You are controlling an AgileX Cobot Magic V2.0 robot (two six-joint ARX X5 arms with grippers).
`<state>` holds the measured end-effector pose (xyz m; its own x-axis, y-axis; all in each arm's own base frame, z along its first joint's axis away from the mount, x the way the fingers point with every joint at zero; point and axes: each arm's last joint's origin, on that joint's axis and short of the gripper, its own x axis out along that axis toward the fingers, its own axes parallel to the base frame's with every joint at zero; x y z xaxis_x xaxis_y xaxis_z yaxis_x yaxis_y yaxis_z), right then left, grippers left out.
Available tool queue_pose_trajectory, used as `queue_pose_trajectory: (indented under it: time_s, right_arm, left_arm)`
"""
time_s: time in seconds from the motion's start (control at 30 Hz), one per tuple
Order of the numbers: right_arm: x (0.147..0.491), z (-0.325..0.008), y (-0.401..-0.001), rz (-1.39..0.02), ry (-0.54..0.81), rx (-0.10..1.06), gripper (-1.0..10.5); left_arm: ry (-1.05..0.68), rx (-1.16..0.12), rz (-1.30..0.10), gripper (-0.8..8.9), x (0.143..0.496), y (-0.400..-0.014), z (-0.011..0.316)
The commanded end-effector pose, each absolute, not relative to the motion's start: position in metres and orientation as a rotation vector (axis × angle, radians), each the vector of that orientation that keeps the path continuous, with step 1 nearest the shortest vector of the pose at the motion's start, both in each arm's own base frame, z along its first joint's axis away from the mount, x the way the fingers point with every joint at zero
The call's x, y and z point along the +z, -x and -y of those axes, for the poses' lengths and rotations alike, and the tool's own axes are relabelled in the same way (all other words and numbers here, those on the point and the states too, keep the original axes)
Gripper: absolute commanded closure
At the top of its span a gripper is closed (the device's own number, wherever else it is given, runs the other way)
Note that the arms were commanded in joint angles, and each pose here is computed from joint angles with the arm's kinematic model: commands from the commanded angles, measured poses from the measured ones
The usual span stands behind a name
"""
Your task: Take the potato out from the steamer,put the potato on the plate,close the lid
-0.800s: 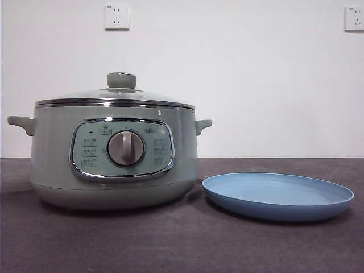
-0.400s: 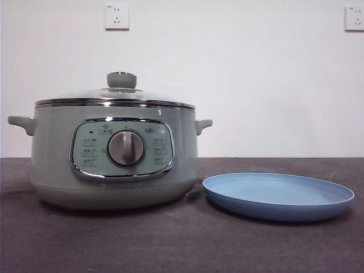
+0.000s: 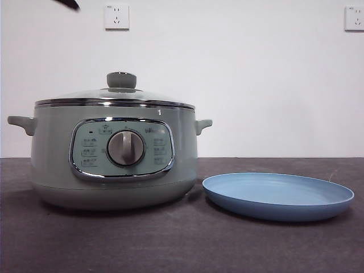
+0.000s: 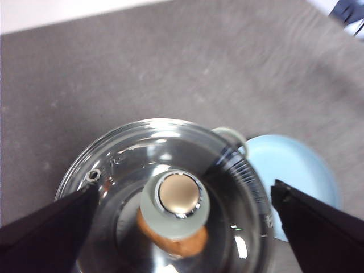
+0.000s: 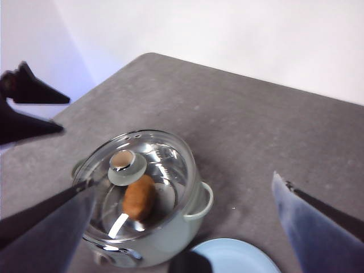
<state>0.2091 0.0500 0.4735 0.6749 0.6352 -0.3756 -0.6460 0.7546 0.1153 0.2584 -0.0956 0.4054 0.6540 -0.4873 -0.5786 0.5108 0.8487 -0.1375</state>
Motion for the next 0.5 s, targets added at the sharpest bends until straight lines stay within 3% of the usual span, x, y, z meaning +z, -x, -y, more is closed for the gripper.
queue_pose_trajectory:
  time_s: [0.03,0.5]
  right_arm:
    - [0.475,-0.051,-0.209,-0.405,0.033,0.724,2.9]
    - [0.474,-0.051,-0.209,-0.411,0.042,0.680,2.9]
  left_arm:
    - [-0.078,-0.550,-0.662,2.48,0.393,-0.272,0.113]
    - [-0.141,-0.520,-0.840,2.52,0.334,-0.316,0.144]
